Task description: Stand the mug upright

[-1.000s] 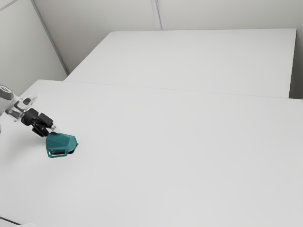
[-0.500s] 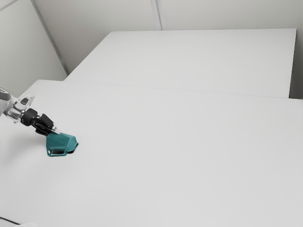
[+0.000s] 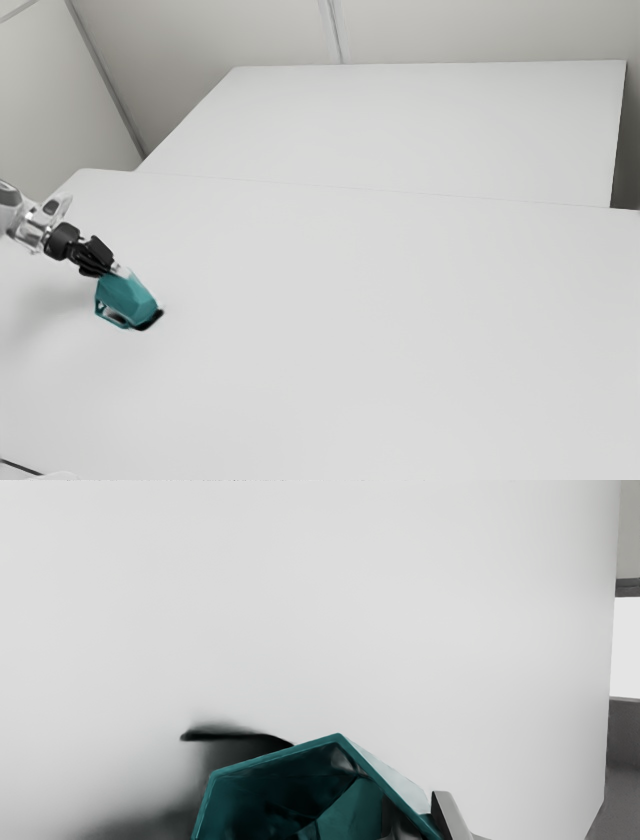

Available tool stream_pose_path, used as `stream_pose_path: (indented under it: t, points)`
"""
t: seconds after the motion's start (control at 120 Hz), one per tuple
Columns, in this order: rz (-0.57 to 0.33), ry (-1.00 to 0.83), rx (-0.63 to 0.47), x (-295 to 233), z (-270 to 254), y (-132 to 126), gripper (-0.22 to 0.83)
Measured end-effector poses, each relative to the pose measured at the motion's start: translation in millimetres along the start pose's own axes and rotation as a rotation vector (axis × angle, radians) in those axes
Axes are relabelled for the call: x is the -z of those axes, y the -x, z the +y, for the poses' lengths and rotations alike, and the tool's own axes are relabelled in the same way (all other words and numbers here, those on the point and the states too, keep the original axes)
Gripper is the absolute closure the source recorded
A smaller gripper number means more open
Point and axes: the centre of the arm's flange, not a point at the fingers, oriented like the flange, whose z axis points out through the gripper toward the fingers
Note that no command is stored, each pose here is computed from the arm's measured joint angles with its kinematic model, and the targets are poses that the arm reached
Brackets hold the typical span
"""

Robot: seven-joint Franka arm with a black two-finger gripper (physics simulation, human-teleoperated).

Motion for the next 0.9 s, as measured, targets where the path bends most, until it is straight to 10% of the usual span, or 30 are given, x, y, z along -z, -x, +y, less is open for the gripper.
stream_pose_path:
  t: [0.9]
  points:
    - [-0.128, -0.249, -0.123, -71, 186, -34, 0.79]
